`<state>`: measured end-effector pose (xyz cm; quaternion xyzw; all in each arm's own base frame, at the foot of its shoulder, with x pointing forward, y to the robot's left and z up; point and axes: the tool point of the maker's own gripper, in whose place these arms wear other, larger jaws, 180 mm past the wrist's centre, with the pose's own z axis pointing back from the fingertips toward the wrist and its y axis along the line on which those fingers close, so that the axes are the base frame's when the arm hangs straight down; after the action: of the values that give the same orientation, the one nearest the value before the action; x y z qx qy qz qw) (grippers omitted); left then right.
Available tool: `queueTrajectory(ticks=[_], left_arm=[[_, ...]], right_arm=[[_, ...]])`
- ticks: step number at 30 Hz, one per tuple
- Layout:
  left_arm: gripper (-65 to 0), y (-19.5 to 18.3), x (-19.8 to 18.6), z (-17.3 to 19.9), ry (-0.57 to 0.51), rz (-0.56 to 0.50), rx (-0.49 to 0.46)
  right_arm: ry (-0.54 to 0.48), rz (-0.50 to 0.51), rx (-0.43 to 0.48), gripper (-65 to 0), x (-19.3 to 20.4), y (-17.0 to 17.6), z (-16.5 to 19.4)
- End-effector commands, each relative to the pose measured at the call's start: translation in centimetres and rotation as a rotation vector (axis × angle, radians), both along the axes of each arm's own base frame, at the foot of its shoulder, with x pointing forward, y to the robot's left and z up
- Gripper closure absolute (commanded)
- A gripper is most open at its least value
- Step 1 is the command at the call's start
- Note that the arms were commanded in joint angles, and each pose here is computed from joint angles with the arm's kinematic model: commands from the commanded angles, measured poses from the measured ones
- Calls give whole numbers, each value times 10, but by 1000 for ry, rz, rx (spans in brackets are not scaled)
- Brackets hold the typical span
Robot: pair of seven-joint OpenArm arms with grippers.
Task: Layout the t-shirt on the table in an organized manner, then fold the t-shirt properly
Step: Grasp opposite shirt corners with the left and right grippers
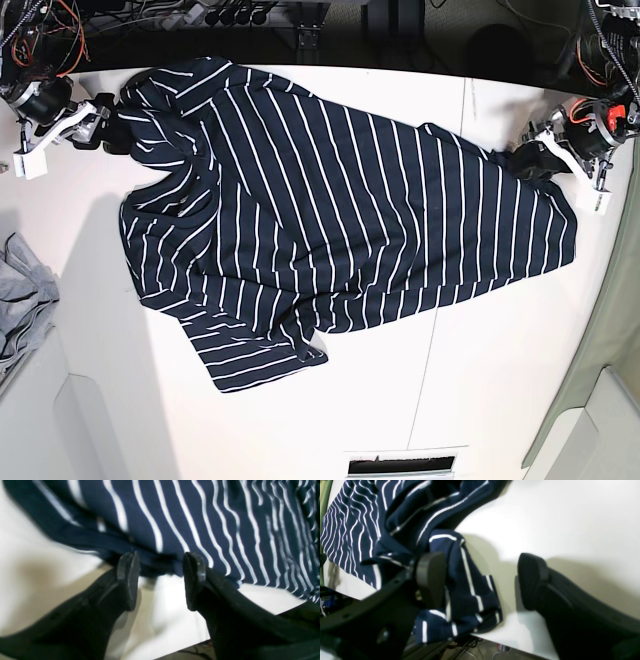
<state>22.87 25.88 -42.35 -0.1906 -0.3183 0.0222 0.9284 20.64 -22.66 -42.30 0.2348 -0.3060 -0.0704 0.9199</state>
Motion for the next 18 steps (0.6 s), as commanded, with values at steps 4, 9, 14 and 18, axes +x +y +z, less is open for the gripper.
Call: queueTrajectory(ticks=[4,9,14,18], left_arm=[[-379,-10,12,11,-82,-3,-36],[-379,-17,19,9,-149,26,-17],[-378,-25,19,2,-141,14,1],[-246,-17,23,-1,-145,49,60]], right_arm=[[-16,60,-4,-445,4,12,3],[22,179,17,-445,-2,51,-9],[22,244,39,-444,-5,80,-14],[44,301,45,-443,-12,102,-21]])
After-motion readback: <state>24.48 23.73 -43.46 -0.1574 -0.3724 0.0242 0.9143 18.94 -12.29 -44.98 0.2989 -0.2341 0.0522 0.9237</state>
